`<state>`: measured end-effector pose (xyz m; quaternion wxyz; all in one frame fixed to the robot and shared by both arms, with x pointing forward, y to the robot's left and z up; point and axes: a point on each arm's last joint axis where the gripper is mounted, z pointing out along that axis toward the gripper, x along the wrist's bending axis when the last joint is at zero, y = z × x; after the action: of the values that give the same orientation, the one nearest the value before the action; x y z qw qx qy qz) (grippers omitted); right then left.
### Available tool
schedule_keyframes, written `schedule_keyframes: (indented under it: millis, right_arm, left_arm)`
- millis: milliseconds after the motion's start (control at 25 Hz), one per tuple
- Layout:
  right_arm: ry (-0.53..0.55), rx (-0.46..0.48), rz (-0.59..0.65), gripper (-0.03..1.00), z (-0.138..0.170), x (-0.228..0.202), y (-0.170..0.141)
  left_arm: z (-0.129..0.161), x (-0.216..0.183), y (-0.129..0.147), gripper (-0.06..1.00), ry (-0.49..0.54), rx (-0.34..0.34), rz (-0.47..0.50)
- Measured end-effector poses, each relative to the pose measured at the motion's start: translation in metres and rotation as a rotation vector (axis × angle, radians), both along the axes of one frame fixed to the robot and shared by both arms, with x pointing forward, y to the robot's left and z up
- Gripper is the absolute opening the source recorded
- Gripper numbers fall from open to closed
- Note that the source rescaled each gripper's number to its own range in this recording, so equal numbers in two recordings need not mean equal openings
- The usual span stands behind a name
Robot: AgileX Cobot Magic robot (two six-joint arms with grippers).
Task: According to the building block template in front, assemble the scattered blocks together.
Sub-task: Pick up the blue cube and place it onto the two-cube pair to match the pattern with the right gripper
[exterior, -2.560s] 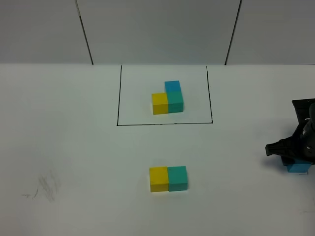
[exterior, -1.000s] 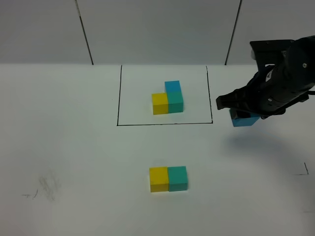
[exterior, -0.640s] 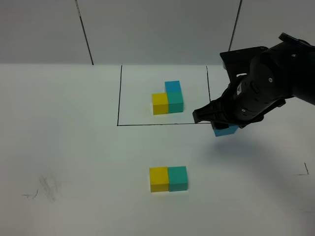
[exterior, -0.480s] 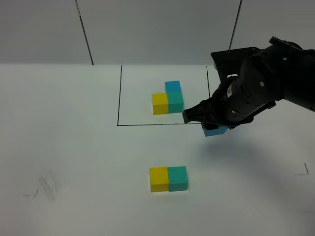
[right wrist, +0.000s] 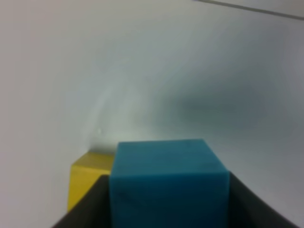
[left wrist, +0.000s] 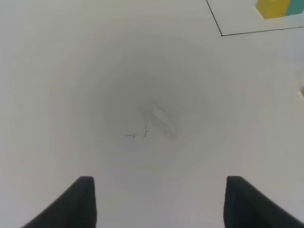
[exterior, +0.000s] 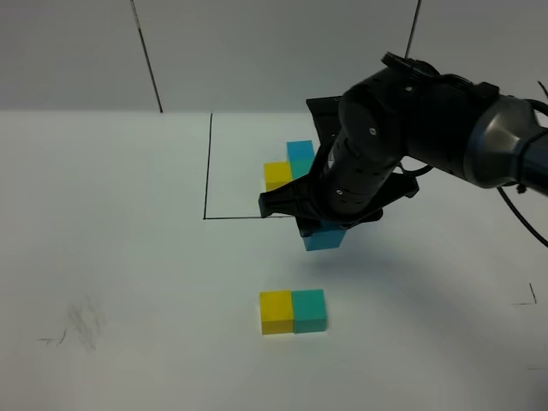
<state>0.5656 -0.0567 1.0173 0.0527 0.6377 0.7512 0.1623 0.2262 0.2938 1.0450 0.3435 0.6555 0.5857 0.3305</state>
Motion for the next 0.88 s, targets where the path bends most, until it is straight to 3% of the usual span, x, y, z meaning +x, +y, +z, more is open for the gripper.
schedule_keyframes:
  millis: [200, 480, 880]
  right_arm:
    - [0.053, 0.025, -0.164, 0.24, 0.0, 0.004, 0.006]
    - [-0.057, -0.039, -0.174, 0.24, -0.005, 0.0, 0.023]
    - [-0.015, -0.068, -0.248, 0.24, -0.025, 0.0, 0.028]
  left_arm:
    - [0.0, 0.0, 0.0, 0.29, 0.0, 0.002, -0.001]
    - [0.0, 0.0, 0.0, 0.29, 0.0, 0.001, -0.001]
    - [0.0, 0.0, 0.0, 0.29, 0.0, 0.001, -0.001]
